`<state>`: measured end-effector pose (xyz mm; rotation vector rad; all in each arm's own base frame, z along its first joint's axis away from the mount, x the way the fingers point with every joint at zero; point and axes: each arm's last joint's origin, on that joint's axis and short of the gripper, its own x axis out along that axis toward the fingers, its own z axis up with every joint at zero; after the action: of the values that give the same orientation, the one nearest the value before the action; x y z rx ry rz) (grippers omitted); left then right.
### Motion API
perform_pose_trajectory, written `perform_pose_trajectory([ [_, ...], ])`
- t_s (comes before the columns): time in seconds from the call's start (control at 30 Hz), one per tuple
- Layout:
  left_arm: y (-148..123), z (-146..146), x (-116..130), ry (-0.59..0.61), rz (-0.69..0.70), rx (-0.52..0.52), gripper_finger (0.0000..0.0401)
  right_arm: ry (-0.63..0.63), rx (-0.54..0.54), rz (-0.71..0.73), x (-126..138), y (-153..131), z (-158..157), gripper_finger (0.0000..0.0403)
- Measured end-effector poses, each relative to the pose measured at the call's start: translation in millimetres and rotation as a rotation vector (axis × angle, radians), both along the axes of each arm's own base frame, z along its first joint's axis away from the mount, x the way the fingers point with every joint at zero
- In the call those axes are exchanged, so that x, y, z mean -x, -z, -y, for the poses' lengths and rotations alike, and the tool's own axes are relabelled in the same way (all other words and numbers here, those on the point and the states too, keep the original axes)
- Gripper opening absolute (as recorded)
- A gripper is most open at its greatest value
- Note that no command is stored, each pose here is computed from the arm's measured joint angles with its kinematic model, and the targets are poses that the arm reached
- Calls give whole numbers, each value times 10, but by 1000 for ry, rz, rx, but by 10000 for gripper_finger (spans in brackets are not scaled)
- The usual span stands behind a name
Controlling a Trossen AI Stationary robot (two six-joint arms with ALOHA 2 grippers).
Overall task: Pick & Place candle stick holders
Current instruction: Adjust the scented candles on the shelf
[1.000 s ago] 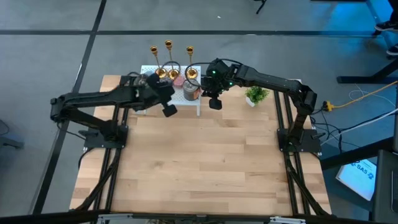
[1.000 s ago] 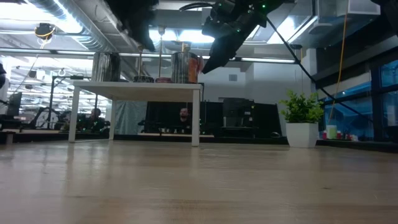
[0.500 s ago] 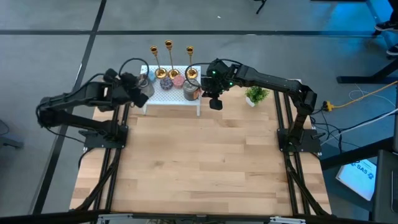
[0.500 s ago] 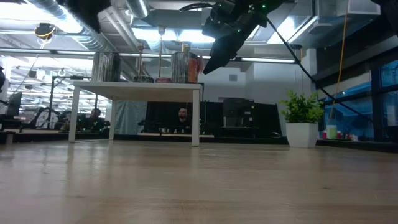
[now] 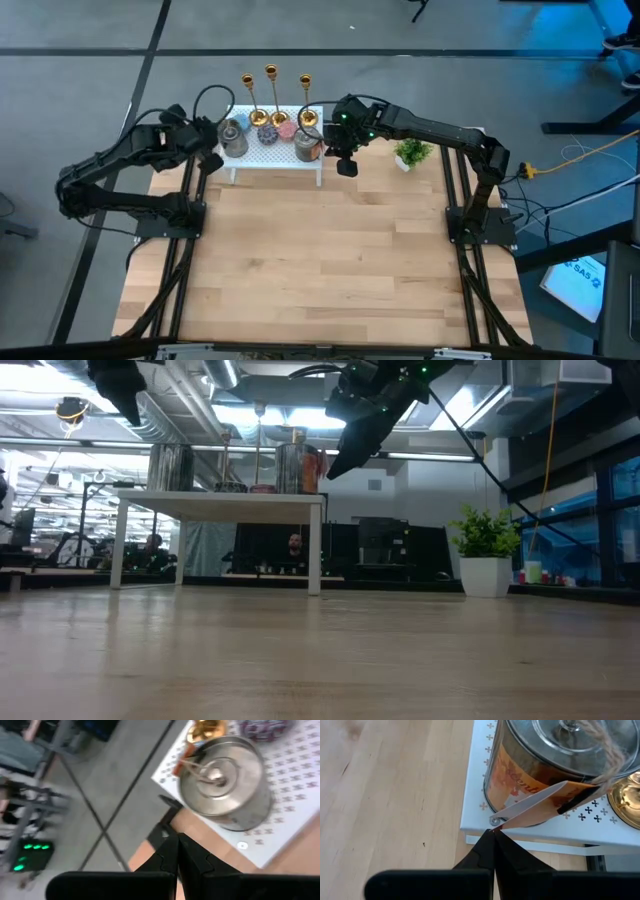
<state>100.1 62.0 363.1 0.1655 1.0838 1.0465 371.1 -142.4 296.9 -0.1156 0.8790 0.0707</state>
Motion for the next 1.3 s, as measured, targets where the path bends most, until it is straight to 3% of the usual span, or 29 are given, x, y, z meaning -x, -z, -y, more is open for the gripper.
perform_pose_trajectory([
  [0.33,60,-181,68,-20,59,99,2,0,-1,-1,1,0,0,0],
  [0.63,308,-234,257,-65,213,89,2,0,-2,-4,3,2,-1,0],
  [0.83,519,-206,373,-89,313,24,2,0,-2,-4,3,2,-1,0],
  [1.0,711,-254,340,-7,403,4,2,-1,-2,-4,3,2,-2,0],
  [1.3,845,-358,305,100,443,-18,2,0,-2,-4,3,2,-1,0],
])
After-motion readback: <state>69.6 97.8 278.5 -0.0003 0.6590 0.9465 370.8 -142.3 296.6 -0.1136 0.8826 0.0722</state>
